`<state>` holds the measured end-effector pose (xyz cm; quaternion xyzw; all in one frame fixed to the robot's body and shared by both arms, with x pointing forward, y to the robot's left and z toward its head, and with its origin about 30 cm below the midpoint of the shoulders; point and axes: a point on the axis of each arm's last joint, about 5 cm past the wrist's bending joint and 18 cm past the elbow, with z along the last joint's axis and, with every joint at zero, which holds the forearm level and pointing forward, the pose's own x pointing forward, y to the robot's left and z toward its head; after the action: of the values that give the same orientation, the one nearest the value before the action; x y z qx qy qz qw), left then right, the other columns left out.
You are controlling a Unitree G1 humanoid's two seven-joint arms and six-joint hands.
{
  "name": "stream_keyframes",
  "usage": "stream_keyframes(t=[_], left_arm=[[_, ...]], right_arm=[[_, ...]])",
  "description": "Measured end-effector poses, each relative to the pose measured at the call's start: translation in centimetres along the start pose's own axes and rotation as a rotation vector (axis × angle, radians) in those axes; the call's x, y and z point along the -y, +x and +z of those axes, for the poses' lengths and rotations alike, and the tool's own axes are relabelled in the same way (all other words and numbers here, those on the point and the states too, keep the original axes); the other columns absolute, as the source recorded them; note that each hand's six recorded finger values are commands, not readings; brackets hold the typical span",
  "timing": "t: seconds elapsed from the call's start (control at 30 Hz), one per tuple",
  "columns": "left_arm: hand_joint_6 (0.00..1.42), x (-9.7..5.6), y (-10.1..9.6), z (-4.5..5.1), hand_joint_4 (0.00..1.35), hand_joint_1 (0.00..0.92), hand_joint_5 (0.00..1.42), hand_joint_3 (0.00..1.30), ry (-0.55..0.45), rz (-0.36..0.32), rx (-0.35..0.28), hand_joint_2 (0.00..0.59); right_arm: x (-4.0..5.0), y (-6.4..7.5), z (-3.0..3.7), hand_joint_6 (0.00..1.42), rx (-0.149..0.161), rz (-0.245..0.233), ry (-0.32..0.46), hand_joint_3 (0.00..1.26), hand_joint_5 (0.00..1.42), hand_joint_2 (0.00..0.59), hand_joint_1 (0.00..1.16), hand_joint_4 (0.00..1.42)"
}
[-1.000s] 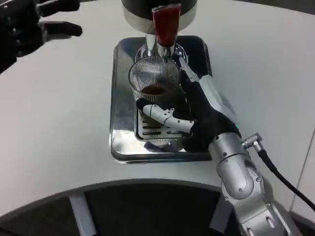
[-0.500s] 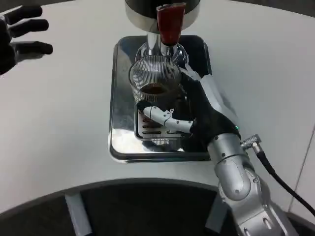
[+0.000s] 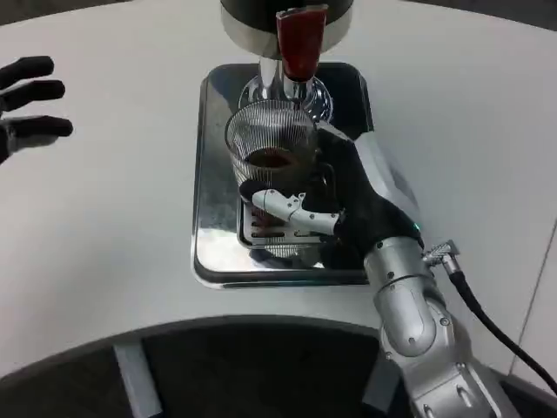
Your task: Grasp the cup under the faucet to collect the drink, then remove the cup.
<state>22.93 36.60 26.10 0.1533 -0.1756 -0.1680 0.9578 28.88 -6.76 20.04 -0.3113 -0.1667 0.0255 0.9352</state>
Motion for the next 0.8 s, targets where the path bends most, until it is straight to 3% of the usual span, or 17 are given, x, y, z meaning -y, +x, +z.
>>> stream_keyframes(t=[0.3,0.8], left_arm=[[0.17,0.21,-0.55,-0.41,0.16,0.0,0.3,0.18,-0.002,0.009,-0.027,0.088],[0.17,0.36,-0.72,-0.67,0.17,0.0,0.3,0.18,-0.006,0.01,-0.043,0.09]], right_arm=[[-0.06,0.0,0.04,0.24,-0.005,-0.034,-0.018,0.52,0.3,0.226,0.69,0.29],[0.01,-0.16,0.11,0.84,-0.01,-0.09,-0.034,0.68,0.64,0.252,0.76,0.61]])
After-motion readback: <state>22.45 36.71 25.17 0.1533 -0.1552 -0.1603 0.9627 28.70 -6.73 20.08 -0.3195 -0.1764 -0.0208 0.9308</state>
